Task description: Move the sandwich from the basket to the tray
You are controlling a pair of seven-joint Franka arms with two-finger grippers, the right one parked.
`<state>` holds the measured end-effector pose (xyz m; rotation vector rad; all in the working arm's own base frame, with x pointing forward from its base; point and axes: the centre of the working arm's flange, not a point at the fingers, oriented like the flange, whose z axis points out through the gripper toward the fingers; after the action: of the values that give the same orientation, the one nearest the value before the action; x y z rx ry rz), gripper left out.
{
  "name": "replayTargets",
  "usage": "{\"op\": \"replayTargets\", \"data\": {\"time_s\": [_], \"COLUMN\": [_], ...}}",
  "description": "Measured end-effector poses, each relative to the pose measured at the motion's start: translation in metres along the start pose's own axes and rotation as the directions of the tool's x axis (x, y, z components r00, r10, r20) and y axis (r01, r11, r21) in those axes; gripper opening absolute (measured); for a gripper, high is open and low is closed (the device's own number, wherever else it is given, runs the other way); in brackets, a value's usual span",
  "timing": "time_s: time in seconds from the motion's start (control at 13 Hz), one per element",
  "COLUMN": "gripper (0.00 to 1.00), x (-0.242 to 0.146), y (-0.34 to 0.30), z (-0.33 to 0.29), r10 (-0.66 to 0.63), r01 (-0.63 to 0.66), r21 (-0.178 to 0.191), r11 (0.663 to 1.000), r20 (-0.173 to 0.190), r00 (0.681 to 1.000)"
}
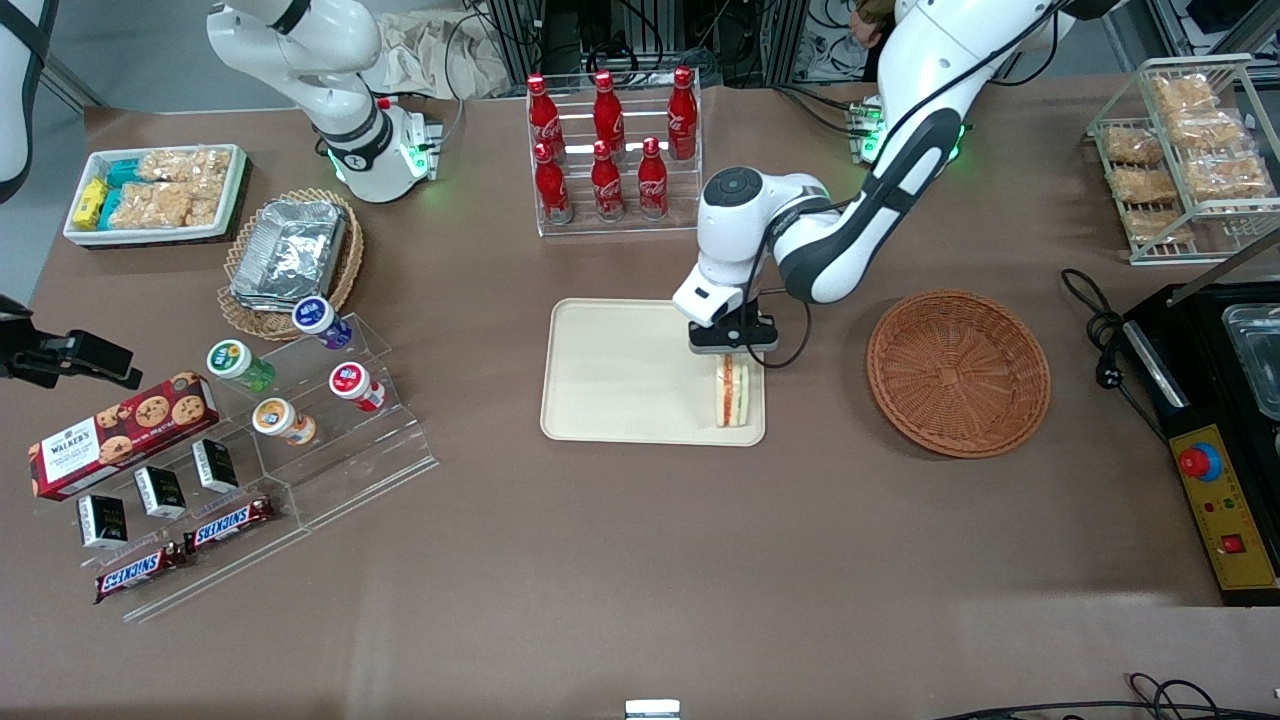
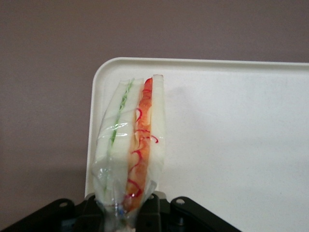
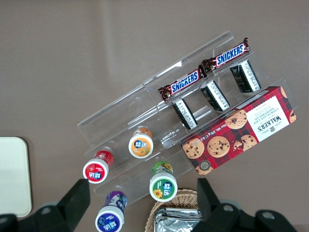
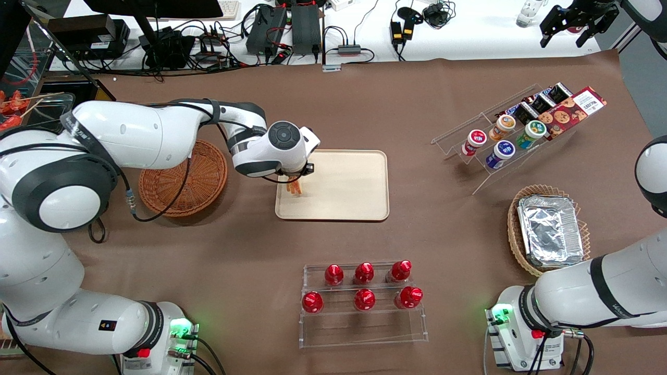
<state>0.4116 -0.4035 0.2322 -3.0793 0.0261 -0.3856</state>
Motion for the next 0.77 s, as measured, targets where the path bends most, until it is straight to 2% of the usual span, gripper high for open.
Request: {"op": "replayTargets", "data": {"time_s": [0.08,0.23,0.62,0.69,0.77], "gripper": [0.26,0.44,0.94,1.00,1.00], "x": [-0.002,-0.003,0.006,0.011,0.017], "y": [0.001,0.002,0.004,0.004,0.004], "z": [0.004,0.010,0.004,-0.001,-0.009], "r10": [0.008,0.012,0.000,-0.020,-0.050], "r01": [-0.008,-0.012,0.000,0.019,0.050], "r21": [0.000,-0.002,-0.010,-0.015,-0.020], "r11": [1.000,1.000,1.000,1.000,0.999], "r20": [0.004,0.010,-0.006,-0.011,-0.011], "r00": [1.000,1.000,1.000,1.000,0.999]}}
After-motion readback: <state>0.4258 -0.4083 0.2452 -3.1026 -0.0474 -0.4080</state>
